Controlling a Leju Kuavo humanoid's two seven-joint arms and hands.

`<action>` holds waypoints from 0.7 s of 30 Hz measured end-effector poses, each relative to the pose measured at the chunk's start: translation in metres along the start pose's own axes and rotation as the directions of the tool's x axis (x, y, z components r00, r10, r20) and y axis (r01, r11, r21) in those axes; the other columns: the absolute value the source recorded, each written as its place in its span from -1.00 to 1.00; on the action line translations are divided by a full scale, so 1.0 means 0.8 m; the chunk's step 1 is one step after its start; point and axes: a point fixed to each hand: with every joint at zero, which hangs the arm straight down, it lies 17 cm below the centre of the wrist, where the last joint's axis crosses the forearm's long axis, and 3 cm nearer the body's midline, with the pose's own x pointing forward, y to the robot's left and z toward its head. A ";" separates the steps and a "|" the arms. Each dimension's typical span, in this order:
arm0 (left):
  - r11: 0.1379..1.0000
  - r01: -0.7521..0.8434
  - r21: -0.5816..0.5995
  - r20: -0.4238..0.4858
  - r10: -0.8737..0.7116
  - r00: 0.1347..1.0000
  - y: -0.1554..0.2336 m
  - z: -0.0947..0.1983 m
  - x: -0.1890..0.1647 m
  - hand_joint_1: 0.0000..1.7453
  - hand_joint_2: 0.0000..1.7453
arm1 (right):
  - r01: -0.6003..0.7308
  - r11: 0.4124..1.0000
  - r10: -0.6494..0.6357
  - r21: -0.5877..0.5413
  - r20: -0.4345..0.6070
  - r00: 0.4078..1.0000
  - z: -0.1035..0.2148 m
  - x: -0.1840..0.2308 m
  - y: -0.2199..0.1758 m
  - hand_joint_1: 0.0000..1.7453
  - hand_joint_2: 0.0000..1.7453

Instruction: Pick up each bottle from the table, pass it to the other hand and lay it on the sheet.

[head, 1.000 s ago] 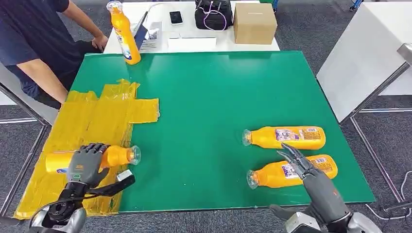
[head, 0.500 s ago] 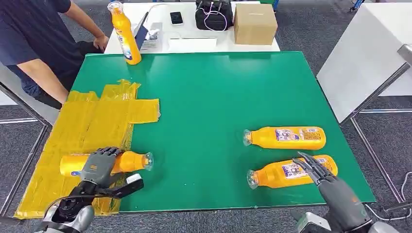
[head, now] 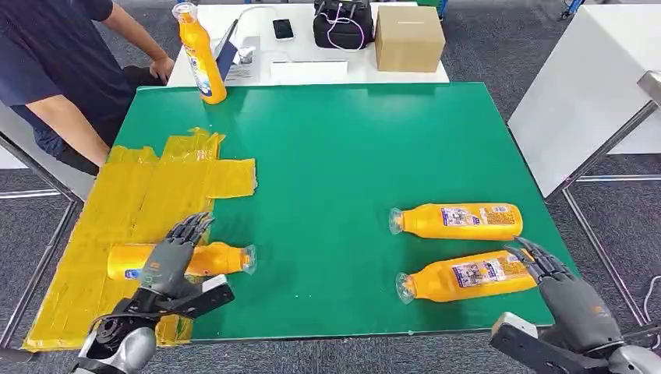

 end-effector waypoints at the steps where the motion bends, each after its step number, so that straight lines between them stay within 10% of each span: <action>1: 1.000 -0.013 0.018 0.004 0.013 1.000 0.008 -0.002 0.002 -1.00 -1.00 | -0.004 1.000 0.004 0.001 -0.012 1.000 -0.001 -0.007 0.001 -1.00 1.00; 21: 0.949 -0.214 0.232 0.048 0.208 0.977 0.086 -0.015 0.018 -1.00 -1.00 | -0.045 0.999 0.048 0.030 -0.108 0.993 -0.026 -0.058 0.019 -1.00 1.00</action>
